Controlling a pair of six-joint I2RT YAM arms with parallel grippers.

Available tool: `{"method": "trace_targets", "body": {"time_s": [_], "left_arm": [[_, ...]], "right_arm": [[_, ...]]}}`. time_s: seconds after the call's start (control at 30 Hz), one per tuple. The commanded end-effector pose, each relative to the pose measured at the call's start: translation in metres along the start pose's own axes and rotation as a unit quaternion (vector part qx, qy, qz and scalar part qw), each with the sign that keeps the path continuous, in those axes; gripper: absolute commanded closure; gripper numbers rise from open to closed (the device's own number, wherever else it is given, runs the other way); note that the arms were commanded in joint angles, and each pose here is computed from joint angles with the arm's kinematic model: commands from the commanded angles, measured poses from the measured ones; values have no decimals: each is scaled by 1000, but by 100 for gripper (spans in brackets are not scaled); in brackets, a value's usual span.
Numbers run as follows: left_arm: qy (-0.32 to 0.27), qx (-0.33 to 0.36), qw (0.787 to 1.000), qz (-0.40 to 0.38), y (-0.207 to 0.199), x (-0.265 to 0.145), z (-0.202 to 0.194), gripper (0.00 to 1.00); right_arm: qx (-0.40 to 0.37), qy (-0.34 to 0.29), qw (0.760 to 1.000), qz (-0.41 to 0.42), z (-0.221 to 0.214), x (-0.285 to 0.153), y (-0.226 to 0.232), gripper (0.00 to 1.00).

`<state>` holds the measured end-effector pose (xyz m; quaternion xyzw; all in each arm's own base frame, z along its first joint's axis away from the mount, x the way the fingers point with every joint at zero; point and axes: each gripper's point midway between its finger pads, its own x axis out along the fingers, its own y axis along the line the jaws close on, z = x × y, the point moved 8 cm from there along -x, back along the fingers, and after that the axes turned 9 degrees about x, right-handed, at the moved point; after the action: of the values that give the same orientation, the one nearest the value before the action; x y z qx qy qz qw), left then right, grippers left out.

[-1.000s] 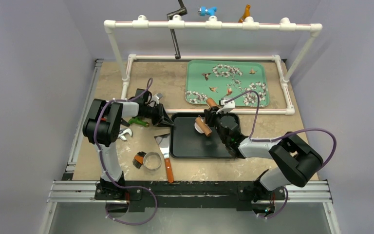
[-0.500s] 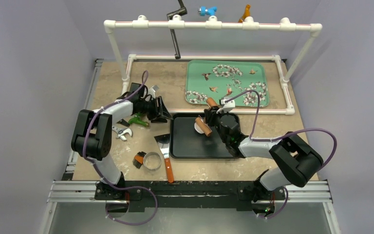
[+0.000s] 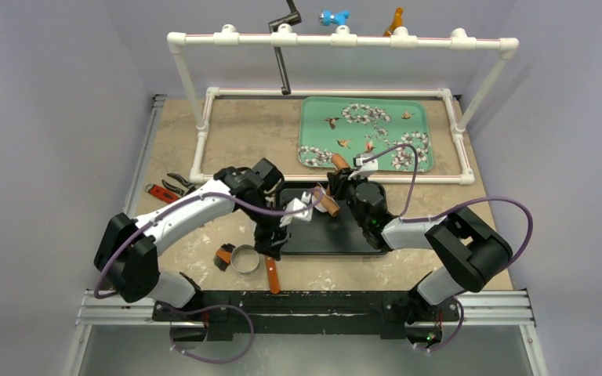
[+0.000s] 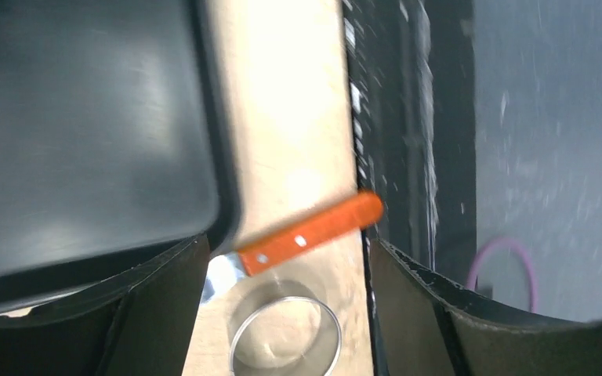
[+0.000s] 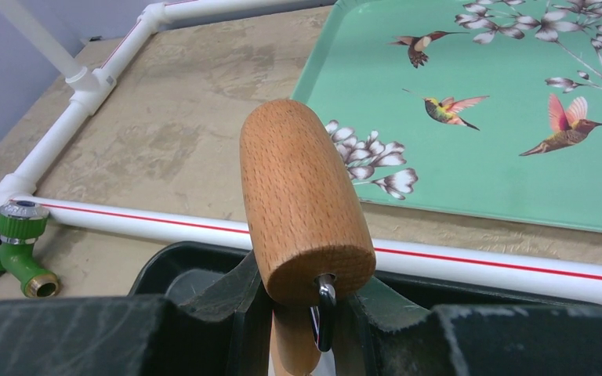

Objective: Roll out the dumpling wrappers from the dough

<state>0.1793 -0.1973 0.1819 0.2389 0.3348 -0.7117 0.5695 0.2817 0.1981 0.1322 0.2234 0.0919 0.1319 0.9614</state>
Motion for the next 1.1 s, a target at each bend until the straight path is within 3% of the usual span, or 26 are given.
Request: {"method": "trace_targets", "body": {"time_s": [0.0, 0.2, 0.47, 0.7, 0.8, 0.87, 0.97, 1.07], "left_arm": [[68, 211, 972, -71, -33, 3, -28, 25], [106, 314, 937, -114, -36, 45, -37, 22], [194, 400, 890, -99, -32, 83, -56, 24], [241, 436, 862, -89, -31, 104, -70, 48], [241, 433, 864, -89, -32, 105, -69, 76], [229, 430, 869, -83, -34, 102, -63, 99], [195, 405, 892, -50, -37, 94, -43, 100], [139, 339, 930, -34, -34, 74, -17, 100]], "right_arm": [[-28, 42, 999, -14, -15, -1, -10, 100], [-32, 44, 998, -15, -15, 1, -10, 100], [-32, 49, 998, -13, -19, 3, -9, 100], [-34, 43, 998, -16, -15, -1, -11, 100], [-34, 41, 998, -18, -14, 0, -11, 100], [-33, 41, 998, -19, -14, 0, -11, 100], [-30, 45, 998, -19, -16, 1, -11, 100], [-22, 47, 999, -14, -18, 1, -10, 100]]}}
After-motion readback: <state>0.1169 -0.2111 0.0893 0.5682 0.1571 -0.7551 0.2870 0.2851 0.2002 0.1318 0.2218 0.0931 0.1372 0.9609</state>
